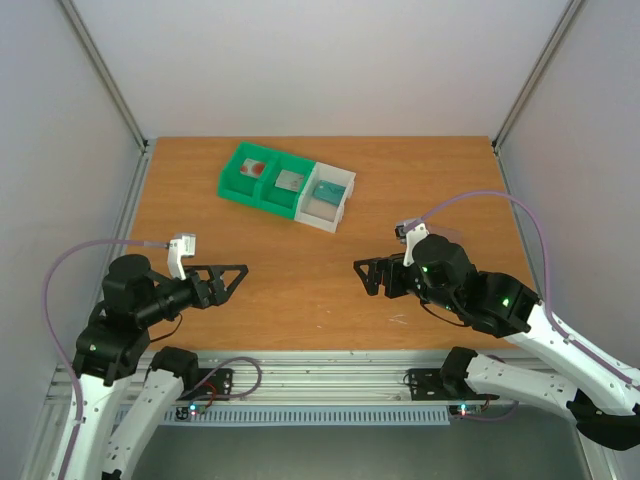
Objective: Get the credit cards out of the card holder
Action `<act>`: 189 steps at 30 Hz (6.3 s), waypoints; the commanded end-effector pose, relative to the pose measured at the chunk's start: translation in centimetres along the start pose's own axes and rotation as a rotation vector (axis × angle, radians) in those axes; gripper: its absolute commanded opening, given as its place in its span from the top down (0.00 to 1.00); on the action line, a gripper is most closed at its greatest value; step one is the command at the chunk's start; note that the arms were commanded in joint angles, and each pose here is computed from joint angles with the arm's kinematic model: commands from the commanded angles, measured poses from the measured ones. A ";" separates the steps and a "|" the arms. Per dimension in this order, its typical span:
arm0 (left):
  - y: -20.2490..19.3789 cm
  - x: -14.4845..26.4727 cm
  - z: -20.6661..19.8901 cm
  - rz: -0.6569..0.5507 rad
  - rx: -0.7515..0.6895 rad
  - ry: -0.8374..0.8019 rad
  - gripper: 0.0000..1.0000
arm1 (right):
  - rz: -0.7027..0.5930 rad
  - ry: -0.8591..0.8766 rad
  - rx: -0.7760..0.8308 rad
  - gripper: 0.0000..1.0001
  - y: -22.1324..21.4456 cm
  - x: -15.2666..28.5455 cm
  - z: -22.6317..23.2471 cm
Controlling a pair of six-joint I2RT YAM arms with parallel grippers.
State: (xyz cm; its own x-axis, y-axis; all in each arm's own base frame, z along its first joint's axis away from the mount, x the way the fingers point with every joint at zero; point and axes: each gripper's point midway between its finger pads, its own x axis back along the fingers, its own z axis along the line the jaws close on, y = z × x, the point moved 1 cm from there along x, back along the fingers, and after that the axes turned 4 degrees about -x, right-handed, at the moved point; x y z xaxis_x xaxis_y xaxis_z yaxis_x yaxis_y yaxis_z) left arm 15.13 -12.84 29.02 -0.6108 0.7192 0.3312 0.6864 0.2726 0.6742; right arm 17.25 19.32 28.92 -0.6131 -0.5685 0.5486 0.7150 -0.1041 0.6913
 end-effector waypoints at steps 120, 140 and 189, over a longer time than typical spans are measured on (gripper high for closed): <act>-2.2 -3.4 7.5 0.125 0.150 0.283 0.05 | 0.534 -0.123 0.866 0.81 -14.6 -19.3 -0.1; -2.6 -4.5 7.3 0.155 0.180 0.227 0.09 | 0.380 -0.594 -0.041 0.63 -11.5 -17.4 -4.8; -2.5 -2.4 7.0 0.047 0.164 0.244 0.11 | 0.496 -0.503 -0.006 0.66 -10.6 -23.5 -0.3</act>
State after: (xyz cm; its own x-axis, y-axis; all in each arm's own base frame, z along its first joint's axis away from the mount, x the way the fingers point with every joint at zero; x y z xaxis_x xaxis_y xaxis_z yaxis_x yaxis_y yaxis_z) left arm 17.70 -11.45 19.89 -0.5826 0.5903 0.5587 0.8070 0.3384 0.4840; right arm 24.24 33.36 8.80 -0.2922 -0.1617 0.9426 0.9504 0.0605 0.3050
